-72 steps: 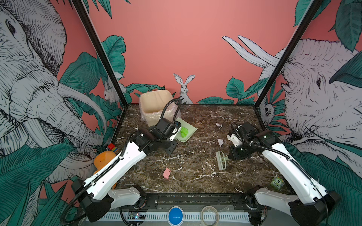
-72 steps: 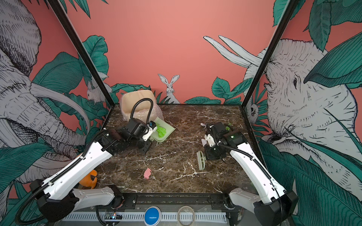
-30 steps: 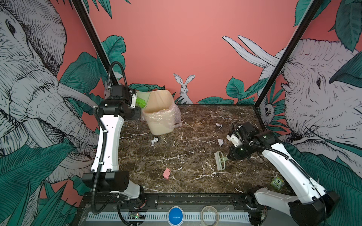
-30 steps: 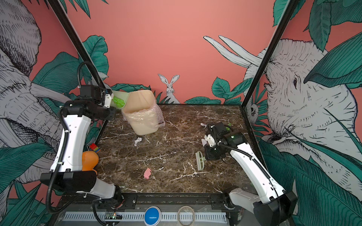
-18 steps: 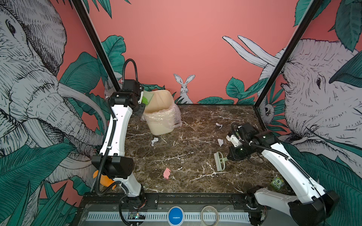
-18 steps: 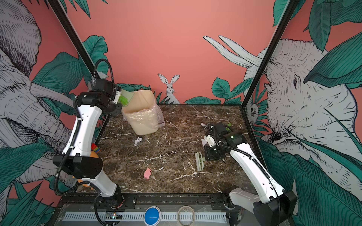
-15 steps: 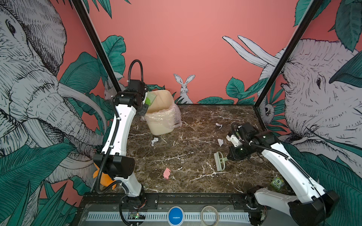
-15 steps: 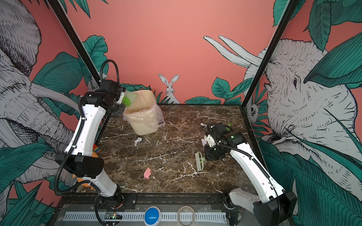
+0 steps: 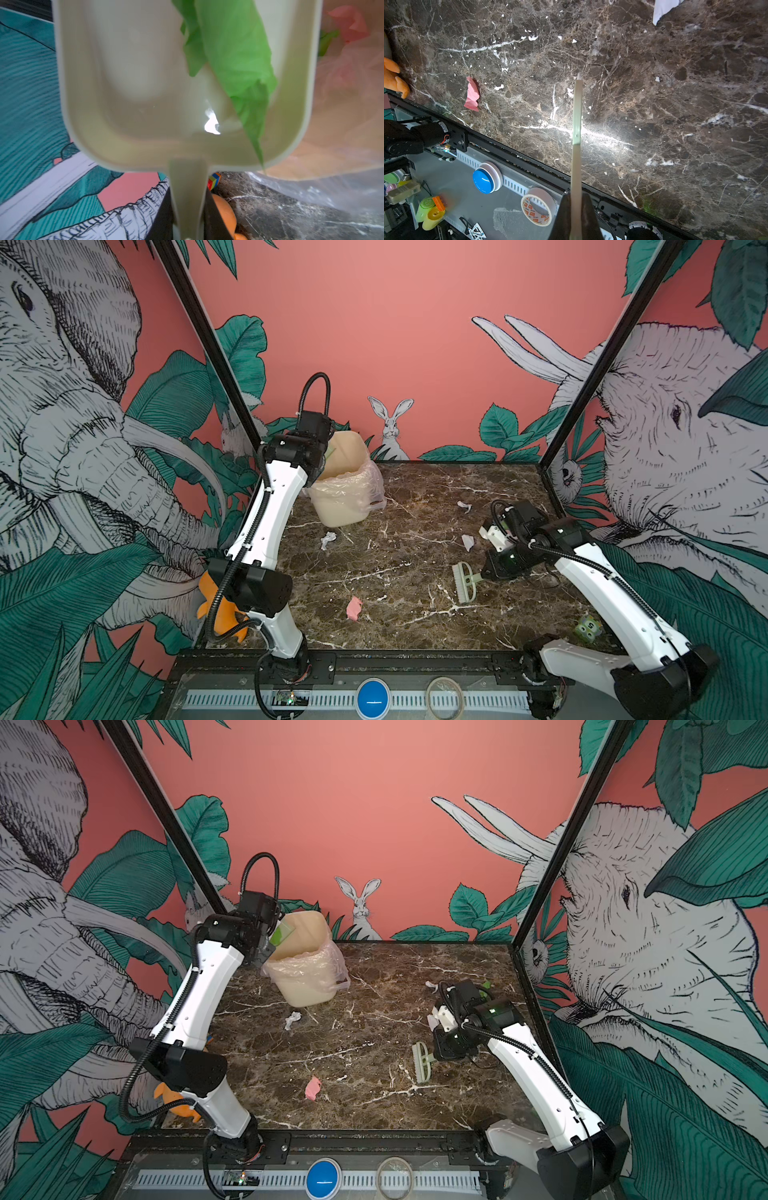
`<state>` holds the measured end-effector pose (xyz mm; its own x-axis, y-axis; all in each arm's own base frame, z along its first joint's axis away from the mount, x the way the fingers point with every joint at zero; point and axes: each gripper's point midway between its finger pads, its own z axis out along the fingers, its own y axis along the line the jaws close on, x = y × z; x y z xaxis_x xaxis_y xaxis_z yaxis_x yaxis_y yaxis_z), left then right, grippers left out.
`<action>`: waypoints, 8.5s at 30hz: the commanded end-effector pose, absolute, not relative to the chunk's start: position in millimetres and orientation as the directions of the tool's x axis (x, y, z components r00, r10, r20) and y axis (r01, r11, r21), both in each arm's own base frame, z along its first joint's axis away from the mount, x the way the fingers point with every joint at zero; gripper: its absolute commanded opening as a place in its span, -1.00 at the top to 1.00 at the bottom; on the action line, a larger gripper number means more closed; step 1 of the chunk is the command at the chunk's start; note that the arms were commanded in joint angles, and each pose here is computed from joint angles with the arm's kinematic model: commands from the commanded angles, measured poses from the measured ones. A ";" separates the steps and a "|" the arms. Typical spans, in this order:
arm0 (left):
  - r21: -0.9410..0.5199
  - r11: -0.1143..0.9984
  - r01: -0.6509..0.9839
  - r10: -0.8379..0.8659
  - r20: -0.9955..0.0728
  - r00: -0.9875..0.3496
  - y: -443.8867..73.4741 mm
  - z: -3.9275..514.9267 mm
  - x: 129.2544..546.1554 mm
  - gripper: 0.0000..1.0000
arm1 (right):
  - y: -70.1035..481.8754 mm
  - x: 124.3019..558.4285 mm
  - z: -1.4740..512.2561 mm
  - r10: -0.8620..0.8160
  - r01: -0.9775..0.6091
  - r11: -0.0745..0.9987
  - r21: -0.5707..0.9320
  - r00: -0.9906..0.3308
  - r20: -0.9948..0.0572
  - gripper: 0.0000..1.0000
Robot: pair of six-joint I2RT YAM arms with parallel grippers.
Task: Sweep away the paper scraps from the table
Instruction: 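Tip the dustpan over the beige bin with the left gripper to empty it, then lower the empty dustpan beside the white scrap while the right brush approaches it, then sweep the white paper scrap into the dustpan with the right gripper's brush, then lift the dustpan toward the beige bin with the left gripper while the right draws back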
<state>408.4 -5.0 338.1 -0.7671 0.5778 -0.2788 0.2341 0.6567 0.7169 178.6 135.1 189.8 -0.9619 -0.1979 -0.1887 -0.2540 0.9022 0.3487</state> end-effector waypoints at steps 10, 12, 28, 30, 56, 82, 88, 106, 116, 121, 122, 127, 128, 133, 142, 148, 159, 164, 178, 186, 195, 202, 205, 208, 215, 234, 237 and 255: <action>0.908 0.359 0.214 0.665 -0.088 -0.741 -2.2 360.8 420.9 0.83 | 136.1 178.3 186.5 -0.203 -0.265 0.895 0.360 -0.958 -0.200 1.00; 0.930 0.299 0.211 0.682 -0.054 -0.730 -7.2 365.2 423.7 0.83 | 136.4 178.4 185.7 -0.202 -0.265 0.894 0.362 -0.958 -0.201 1.00; 0.958 0.210 0.195 0.708 -0.012 -0.706 -16.0 374.6 422.1 0.84 | 133.5 178.1 186.3 -0.199 -0.264 0.895 0.361 -0.958 -0.207 1.00; 0.958 0.209 0.196 0.712 -0.011 -0.702 -17.2 373.8 422.0 0.84 | 133.3 178.1 187.4 -0.198 -0.264 0.895 0.360 -0.957 -0.210 1.00; 0.511 0.772 0.378 0.634 -0.578 -0.515 -129.3 353.3 349.0 0.77 | 67.7 210.2 230.1 -0.274 -0.272 0.961 -0.045 -0.932 -0.239 1.00; 0.022 0.694 0.720 0.663 -0.412 -0.626 -251.3 144.2 235.3 0.77 | 76.5 331.4 192.2 -0.457 -0.397 0.879 -0.264 -0.859 -0.230 1.00; -0.001 0.671 0.742 0.690 -0.366 -0.624 -258.1 121.2 224.9 0.77 | 79.1 340.5 170.8 -0.498 -0.445 0.851 -0.278 -0.853 -0.156 1.00; 0.009 0.610 0.792 0.769 -0.245 -0.590 -251.2 91.9 195.6 0.77 | 130.2 326.0 140.1 -0.646 -0.624 0.734 -0.267 -0.764 0.011 1.00; -0.006 0.626 0.780 0.762 -0.206 -0.614 -230.4 86.4 175.4 0.77 | 186.6 280.5 151.8 -0.681 -0.667 0.723 -0.182 -0.731 -0.025 1.00; -0.026 0.616 0.787 0.770 -0.188 -0.609 -230.5 82.7 164.9 0.76 | 194.3 266.1 158.7 -0.682 -0.668 0.718 -0.193 -0.731 -0.007 1.00; -0.031 0.611 0.791 0.774 -0.181 -0.606 -231.0 81.1 162.0 0.76 | 191.7 265.0 161.9 -0.676 -0.661 0.722 -0.203 -0.737 -0.004 1.00; -0.058 0.577 0.815 0.800 -0.163 -0.578 -240.0 73.3 150.1 0.76 | 173.4 267.2 178.3 -0.657 -0.631 0.726 -0.273 -0.753 -0.008 1.00; -0.062 0.566 0.822 0.808 -0.158 -0.568 -242.3 71.8 147.6 0.75 | 168.5 266.9 180.0 -0.652 -0.626 0.728 -0.280 -0.758 0.002 1.00; -0.069 0.513 0.855 0.843 -0.148 -0.518 -254.6 67.8 142.4 0.75 | 152.8 266.6 176.3 -0.622 -0.603 0.749 -0.276 -0.782 0.021 1.00; -0.001 0.489 0.872 0.861 -0.161 -0.483 -271.9 68.7 156.7 0.76 | 151.8 262.8 159.5 -0.573 -0.565 0.802 -0.194 -0.819 0.017 1.00; 0.004 0.481 0.877 0.866 -0.161 -0.474 -279.3 62.6 159.1 0.76 | 152.6 261.4 155.4 -0.565 -0.560 0.811 -0.166 -0.825 0.024 1.00; 0.068 0.447 0.892 0.889 -0.141 -0.435 -286.9 55.4 164.8 0.77 | 156.9 258.7 153.9 -0.549 -0.545 0.827 -0.138 -0.836 0.014 1.00; 0.078 0.432 0.898 0.898 -0.130 -0.421 -289.0 51.6 164.2 0.77 | 159.0 255.4 151.6 -0.537 -0.533 0.838 -0.118 -0.844 0.004 1.00; 0.067 0.432 0.899 0.898 -0.118 -0.423 -291.2 48.7 161.7 0.79 | 182.6 241.6 154.6 -0.542 -0.542 0.840 -0.027 -0.840 -0.032 1.00; 0.064 0.433 0.899 0.899 -0.103 -0.426 -291.0 47.6 161.2 0.79 | 214.6 220.9 174.9 -0.568 -0.575 0.814 0.076 -0.817 -0.102 1.00; 0.059 0.433 0.900 0.899 -0.098 -0.426 -291.2 47.1 160.2 0.79 | 203.6 208.4 191.3 -0.575 -0.583 0.812 0.037 -0.808 -0.127 1.00; 0.036 0.438 0.898 0.896 -0.102 -0.432 -288.9 51.4 154.7 0.79 | 158.3 230.5 187.6 -0.542 -0.533 0.839 -0.109 -0.835 -0.089 1.00; 0.019 0.442 0.897 0.894 -0.095 -0.439 -286.7 52.0 150.4 0.79 | 153.2 244.5 180.4 -0.537 -0.524 0.840 -0.139 -0.840 -0.081 1.00; 0.003 0.444 0.896 0.893 -0.083 -0.442 -283.8 52.0 146.0 0.79 | 154.4 255.6 165.1 -0.543 -0.532 0.832 -0.158 -0.839 -0.038 1.00; -0.037 0.448 0.893 0.891 -0.061 -0.449 -283.0 57.4 138.3 0.79 | 171.1 264.2 150.8 -0.567 -0.562 0.816 -0.138 -0.823 -0.002 1.00; -0.005 0.457 0.889 0.889 -0.032 -0.457 -283.2 52.4 147.6 0.80 | 236.4 199.2 165.6 -0.659 -0.659 0.743 0.120 -0.751 -0.046 1.00; 0.001 0.459 0.888 0.888 -0.035 -0.459 -282.9 51.1 148.7 0.80 | 245.8 184.8 177.1 -0.669 -0.670 0.721 0.175 -0.739 -0.073 1.00; 0.053 0.485 0.873 0.870 -0.131 -0.475 -281.3 66.6 158.4 0.82 | 167.2 207.5 189.5 -0.553 -0.554 0.832 -0.017 -0.828 -0.094 1.00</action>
